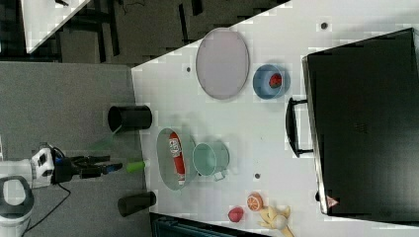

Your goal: Pick ketchup from strainer and place it on the table

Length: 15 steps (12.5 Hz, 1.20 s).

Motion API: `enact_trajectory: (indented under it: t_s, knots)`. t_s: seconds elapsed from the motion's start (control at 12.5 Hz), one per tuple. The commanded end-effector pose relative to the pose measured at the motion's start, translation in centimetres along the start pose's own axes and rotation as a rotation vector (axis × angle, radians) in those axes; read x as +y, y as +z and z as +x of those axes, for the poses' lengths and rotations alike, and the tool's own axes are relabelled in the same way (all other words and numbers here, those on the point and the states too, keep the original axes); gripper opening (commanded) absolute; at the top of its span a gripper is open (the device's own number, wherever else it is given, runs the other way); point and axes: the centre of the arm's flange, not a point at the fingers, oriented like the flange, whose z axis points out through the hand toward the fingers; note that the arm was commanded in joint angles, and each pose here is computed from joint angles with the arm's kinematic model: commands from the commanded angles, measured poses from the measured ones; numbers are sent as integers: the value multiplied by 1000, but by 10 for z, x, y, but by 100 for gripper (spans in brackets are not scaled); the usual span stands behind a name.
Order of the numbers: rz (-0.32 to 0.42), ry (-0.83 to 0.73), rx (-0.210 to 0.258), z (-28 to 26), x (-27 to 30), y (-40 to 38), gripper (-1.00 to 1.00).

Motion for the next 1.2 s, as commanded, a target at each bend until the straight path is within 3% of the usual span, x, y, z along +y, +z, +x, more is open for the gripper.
enact_trajectory:
  t_s: [0.08, 0.72, 1.2]
  knots:
    - [-1, -9, -32, -18, -17, 52, 100]
    - [121, -188, 29, -42, -38, 188, 100]
    - [199, -172, -28, -35, -46, 260, 100]
